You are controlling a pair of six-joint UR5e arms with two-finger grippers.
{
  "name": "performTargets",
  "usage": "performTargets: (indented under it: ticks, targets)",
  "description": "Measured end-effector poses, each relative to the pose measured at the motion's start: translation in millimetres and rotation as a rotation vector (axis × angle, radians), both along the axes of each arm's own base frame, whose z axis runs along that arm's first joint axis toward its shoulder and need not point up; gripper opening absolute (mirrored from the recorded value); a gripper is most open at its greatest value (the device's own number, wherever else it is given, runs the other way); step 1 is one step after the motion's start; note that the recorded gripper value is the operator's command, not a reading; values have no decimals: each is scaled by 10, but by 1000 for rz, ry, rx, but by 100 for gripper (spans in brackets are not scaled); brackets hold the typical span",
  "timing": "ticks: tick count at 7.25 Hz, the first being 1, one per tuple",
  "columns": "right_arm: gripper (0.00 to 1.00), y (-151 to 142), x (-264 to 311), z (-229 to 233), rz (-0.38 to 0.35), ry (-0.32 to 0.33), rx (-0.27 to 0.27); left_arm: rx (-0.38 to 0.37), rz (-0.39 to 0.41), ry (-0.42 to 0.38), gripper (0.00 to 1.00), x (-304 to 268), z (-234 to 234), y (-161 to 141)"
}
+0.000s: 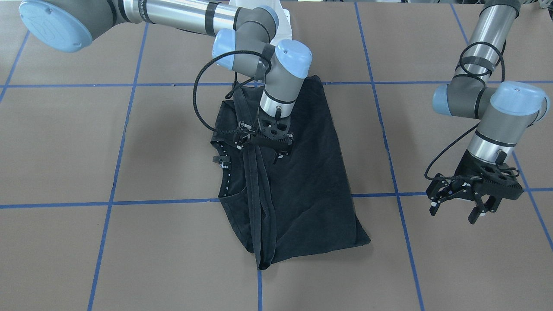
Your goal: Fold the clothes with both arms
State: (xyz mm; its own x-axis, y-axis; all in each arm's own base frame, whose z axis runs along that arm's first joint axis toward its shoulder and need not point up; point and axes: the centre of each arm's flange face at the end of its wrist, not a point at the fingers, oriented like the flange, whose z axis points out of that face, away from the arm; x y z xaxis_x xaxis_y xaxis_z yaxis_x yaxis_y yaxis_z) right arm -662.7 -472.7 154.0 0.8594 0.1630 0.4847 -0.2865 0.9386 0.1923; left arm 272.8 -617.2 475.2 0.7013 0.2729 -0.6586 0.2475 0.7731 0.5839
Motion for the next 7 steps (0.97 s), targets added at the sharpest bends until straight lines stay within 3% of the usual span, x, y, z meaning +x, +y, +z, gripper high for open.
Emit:
performTargets:
  ticks: [3, 7]
  targets:
    - [100, -67, -127, 220, -12, 56, -18, -1, 0, -1, 100, 0, 5, -1]
    - [100, -80, -183, 214, -12, 61, -23, -1, 0, -1, 100, 1, 7, -1]
